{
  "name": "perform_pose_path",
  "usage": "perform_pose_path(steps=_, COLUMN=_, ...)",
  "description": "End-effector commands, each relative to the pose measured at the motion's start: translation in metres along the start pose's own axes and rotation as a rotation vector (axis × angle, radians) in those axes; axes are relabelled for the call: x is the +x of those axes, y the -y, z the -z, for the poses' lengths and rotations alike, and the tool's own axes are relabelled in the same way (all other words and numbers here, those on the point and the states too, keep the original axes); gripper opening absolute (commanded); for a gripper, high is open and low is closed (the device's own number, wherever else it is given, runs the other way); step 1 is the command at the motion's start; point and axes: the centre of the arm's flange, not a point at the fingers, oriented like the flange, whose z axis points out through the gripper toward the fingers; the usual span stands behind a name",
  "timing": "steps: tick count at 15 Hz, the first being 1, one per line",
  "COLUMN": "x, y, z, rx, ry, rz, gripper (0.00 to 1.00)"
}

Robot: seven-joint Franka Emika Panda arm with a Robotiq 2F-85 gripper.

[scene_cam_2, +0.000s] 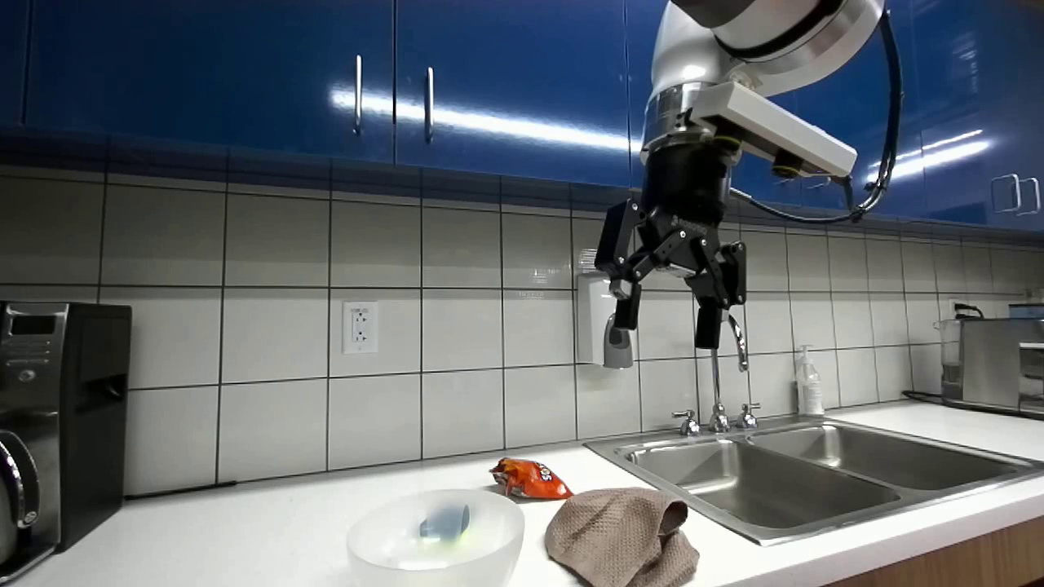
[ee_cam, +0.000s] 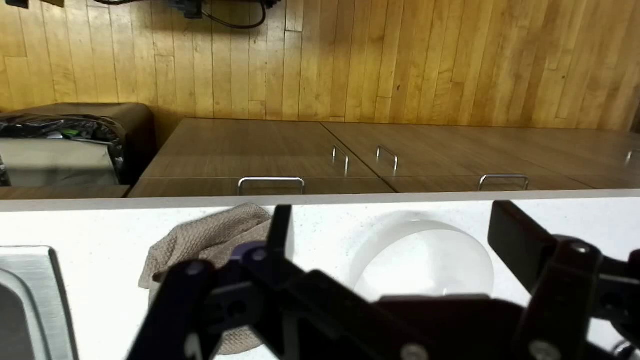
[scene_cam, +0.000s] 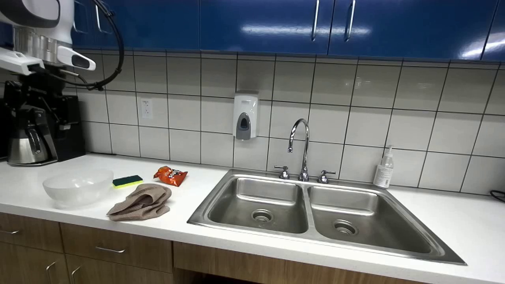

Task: Put the brown towel in the bowl

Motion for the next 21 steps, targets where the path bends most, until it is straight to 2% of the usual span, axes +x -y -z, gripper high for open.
perform_pose_path(steps=1, x=0.000, y=0.000, z=0.000, rx=0.000, ry=0.000, rz=0.000, gripper=1.00)
perform_pose_path(steps=7, x=0.000, y=0.000, z=0.000, rx=0.000, ry=0.000, rz=0.000, gripper=1.00)
perform_pose_path(steps=12, x=0.027, y=-0.011, z=-0.010, rx=-0.002, ry=0.016, rz=-0.013, gripper=1.00)
perform_pose_path(steps=21, x=0.106, y=-0.056, z=-0.050, rx=-0.152, ry=-0.069, rz=-0.133, gripper=1.00)
